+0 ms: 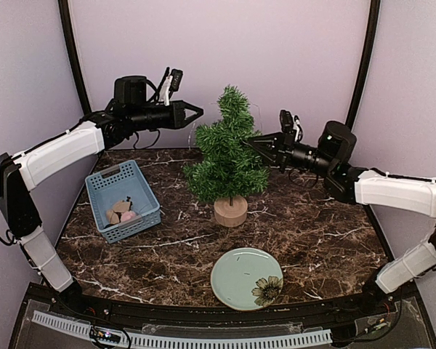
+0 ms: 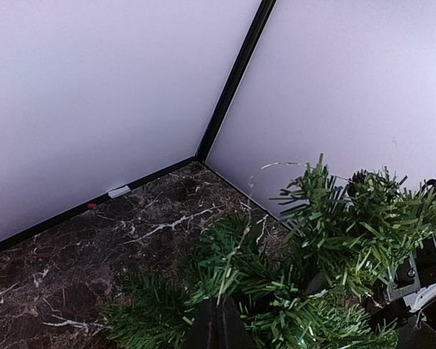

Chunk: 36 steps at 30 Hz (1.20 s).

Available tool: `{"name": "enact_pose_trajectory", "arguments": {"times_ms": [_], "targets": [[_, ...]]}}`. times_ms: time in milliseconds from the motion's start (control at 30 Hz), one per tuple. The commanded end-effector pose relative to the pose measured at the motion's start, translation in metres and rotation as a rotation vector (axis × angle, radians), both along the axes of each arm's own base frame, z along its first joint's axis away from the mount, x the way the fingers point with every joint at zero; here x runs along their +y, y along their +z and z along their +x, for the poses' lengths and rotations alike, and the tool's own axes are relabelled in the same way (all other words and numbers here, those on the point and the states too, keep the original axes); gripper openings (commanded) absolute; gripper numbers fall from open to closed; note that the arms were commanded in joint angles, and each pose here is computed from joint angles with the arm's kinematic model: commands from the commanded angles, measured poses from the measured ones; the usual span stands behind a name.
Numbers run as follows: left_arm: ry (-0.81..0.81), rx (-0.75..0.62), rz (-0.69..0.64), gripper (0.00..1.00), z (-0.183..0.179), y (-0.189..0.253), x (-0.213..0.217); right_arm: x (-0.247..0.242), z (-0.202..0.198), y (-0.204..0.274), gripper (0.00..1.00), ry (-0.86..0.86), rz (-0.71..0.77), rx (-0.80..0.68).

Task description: Decorate the small christmas tree

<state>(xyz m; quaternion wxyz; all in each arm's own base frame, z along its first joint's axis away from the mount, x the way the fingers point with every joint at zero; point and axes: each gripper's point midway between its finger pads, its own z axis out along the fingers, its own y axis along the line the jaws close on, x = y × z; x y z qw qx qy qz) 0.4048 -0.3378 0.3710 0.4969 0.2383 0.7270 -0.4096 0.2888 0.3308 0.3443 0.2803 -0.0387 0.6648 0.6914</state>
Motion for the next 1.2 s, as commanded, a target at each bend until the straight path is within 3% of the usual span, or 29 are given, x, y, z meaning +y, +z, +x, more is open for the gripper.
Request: {"name": "enact_pose_trajectory", "arguments": {"times_ms": [0,533,733,867,933,1067,1167], "targets": [[-0.015,-0.022,0.011,0.00,-0.008,0.007,0.000,0.015,-0.011,0.033,0.00,0.064,0.073,-0.076],[-0.002,-0.026,0.056,0.00,-0.009,0.001,0.002,0.029,0.000,0.009,0.00,0.037,0.070,0.001],[0.002,-0.072,0.064,0.18,-0.022,0.011,0.012,0.026,0.001,0.006,0.00,0.023,0.070,0.009],[0.016,-0.103,0.081,0.39,-0.030,0.018,0.021,0.025,0.001,0.005,0.00,0.021,0.068,0.010],[0.035,-0.108,0.098,0.45,-0.031,0.018,0.026,0.025,0.001,0.005,0.00,0.020,0.067,0.009],[0.013,-0.164,0.109,0.48,-0.045,0.021,0.033,0.025,0.000,0.005,0.00,0.023,0.065,0.006],[-0.149,-0.256,0.076,0.48,-0.078,0.029,0.024,0.026,0.001,0.004,0.00,0.027,0.060,0.004]]}}
